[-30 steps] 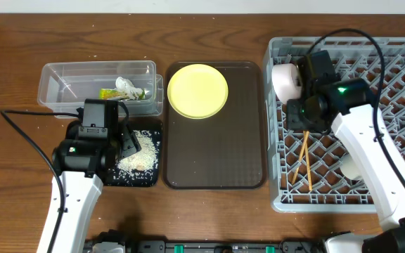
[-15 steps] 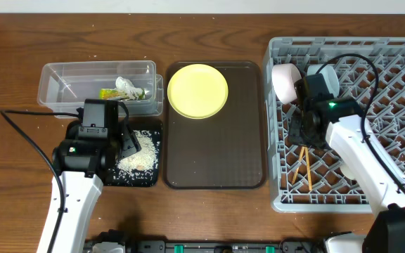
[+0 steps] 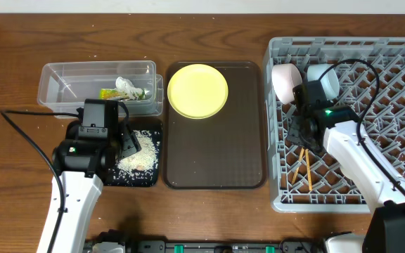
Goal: Sort waste into correct bins and load items into the dishwasher rack
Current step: 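Insert the second chopstick upright into the rack beside the first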
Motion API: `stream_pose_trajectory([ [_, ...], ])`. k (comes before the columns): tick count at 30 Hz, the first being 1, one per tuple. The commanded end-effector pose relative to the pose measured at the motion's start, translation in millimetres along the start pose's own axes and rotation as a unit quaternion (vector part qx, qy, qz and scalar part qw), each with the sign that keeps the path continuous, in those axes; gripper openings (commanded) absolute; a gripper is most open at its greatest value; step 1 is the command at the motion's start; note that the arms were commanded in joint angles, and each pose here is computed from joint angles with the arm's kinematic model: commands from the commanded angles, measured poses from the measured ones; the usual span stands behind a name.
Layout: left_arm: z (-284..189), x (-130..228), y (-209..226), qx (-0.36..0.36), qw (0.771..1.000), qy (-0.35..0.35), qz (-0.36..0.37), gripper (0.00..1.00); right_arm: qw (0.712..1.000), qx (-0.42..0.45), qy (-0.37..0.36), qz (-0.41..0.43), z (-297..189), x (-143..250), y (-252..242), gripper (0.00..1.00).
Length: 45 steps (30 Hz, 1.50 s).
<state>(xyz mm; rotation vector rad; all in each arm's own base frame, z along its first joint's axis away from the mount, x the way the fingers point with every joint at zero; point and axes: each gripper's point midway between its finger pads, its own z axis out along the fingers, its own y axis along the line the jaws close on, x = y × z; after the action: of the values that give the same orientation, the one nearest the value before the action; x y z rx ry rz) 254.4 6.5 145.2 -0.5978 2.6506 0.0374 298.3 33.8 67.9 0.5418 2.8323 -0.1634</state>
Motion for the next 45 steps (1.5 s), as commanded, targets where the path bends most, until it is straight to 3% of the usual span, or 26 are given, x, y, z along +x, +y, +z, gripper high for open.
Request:
stream_pose_trajectory([
  [1,2.1,0.0,6.0,-0.014,1.0,-0.001,-0.005,0.74,1.0,0.011,0.007,0.014,7.6,6.0,-7.1,0.38],
  [21,2.1,0.0,6.0,-0.014,1.0,-0.001,-0.005,0.74,0.998,-0.005,-0.048,0.05,9.7,-28.4,-10.3,0.39],
  [36,2.1,0.0,6.0,-0.014,1.0,-0.001,-0.005,0.74,0.998,-0.013,-0.029,0.047,21.6,-13.3,-9.7,0.3],
  [43,2.1,0.0,5.9,-0.014,1.0,0.0,-0.005,0.74,0.998,-0.02,-0.04,0.05,21.4,-18.5,-6.6,0.02],
  [45,2.1,0.0,6.0,-0.014,1.0,-0.001,-0.005,0.74,0.998,-0.022,-0.043,0.05,18.3,-21.2,-5.7,0.01],
])
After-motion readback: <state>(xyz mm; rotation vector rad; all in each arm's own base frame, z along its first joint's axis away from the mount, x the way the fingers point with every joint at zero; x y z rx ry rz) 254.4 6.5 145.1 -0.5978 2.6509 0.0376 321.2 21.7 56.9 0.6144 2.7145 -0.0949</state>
